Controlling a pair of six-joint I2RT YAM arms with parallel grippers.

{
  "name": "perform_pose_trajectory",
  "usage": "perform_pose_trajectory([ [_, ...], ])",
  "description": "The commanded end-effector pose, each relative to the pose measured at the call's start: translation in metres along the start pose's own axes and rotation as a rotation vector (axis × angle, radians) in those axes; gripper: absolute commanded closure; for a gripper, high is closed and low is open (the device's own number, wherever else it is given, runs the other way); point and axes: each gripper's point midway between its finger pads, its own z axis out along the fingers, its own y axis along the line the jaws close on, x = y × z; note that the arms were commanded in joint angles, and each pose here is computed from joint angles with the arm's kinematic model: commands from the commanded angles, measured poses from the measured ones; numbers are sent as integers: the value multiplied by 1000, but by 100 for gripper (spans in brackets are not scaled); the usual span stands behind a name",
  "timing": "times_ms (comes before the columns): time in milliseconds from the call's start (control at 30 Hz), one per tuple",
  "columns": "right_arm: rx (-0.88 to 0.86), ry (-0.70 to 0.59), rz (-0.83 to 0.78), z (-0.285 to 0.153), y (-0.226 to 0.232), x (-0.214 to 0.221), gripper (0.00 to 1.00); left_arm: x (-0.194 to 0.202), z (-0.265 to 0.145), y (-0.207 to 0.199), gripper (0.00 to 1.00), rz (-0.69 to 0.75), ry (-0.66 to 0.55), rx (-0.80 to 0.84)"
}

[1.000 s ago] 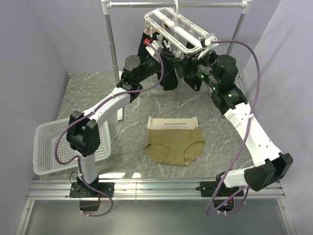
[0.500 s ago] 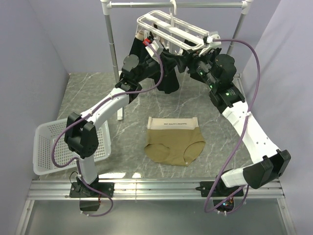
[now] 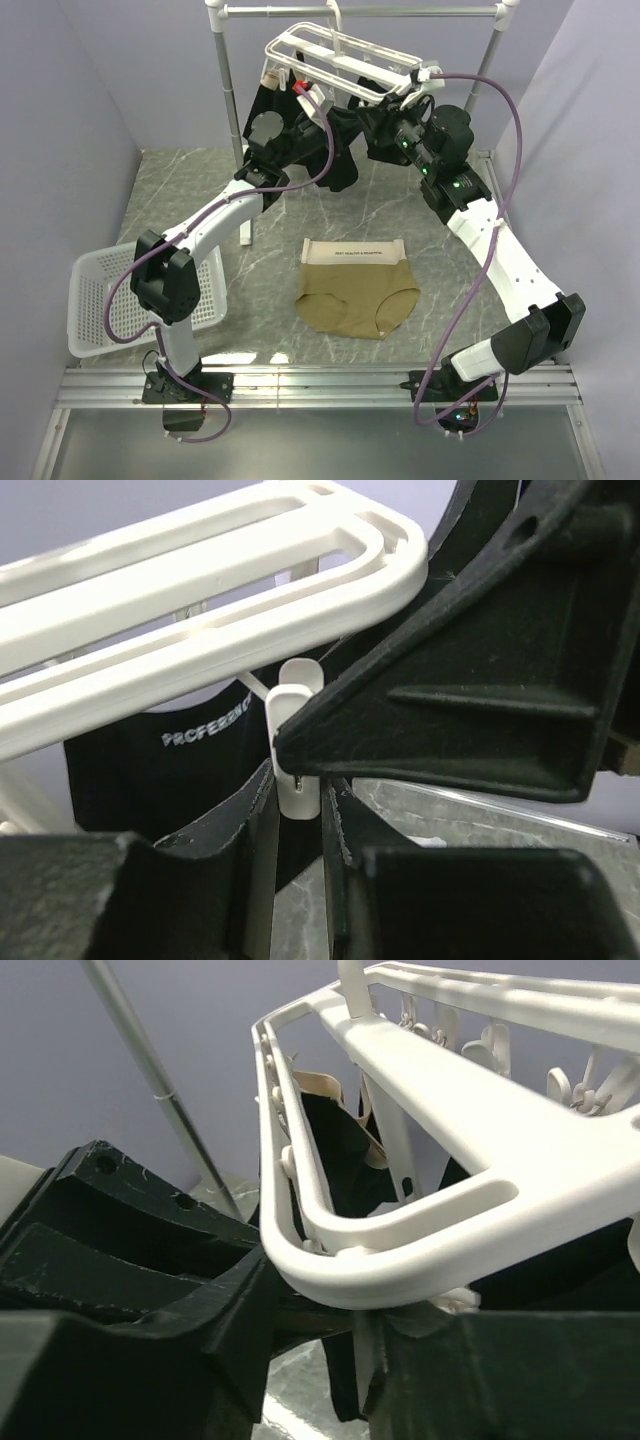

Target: Clip the underwear to the hanger

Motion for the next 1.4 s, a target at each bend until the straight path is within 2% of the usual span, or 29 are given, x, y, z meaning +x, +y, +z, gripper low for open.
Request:
perform_pose_trajectory([
  [0,-13,-115,-5,0,6,-43,63,-21,-2,-33,100,25,-13,104],
  [33,-10,-117,-4,0,6,-43,69,-20,-1,-34,100,26,-11,106],
  [67,-7,-123,2,0,6,-45,79,-20,-1,-34,100,29,-9,106],
  [133,0,-127,4,0,5,-47,89,-18,-1,-34,99,26,-2,107],
  [200,2,-131,9,-2,4,-49,99,-17,-1,-34,91,20,0,101],
  [233,5,-130,9,-2,3,-48,100,-16,-2,-33,86,17,3,97],
  [267,7,-134,10,-3,2,-49,100,-16,-2,-32,72,12,3,87],
  [367,15,-131,18,-3,-1,-49,100,-20,-3,-31,57,9,17,73],
  [400,15,-129,19,-3,-2,-48,100,-20,-5,-30,49,13,25,71],
  [500,22,-131,28,-4,-6,-50,100,-22,-22,-30,40,19,58,52],
  [600,24,-126,28,-5,-8,-50,100,-19,-51,-30,37,-11,102,21],
  [733,26,-122,23,-6,-10,-50,100,18,-96,-36,29,-97,273,-56],
  [867,29,-115,16,-8,-11,-48,100,101,-163,-50,27,-284,582,-206],
  [1033,22,-97,23,-5,-10,-42,100,182,-221,-64,29,-501,861,-391],
  [1167,26,-87,24,-3,-12,-38,100,222,-237,-81,27,-656,952,-481],
  [1233,29,-76,23,-2,-14,-34,100,236,-242,-81,29,-659,989,-573],
  [1367,27,-58,18,-2,-14,-26,100,270,-253,-89,29,-701,1091,-637],
])
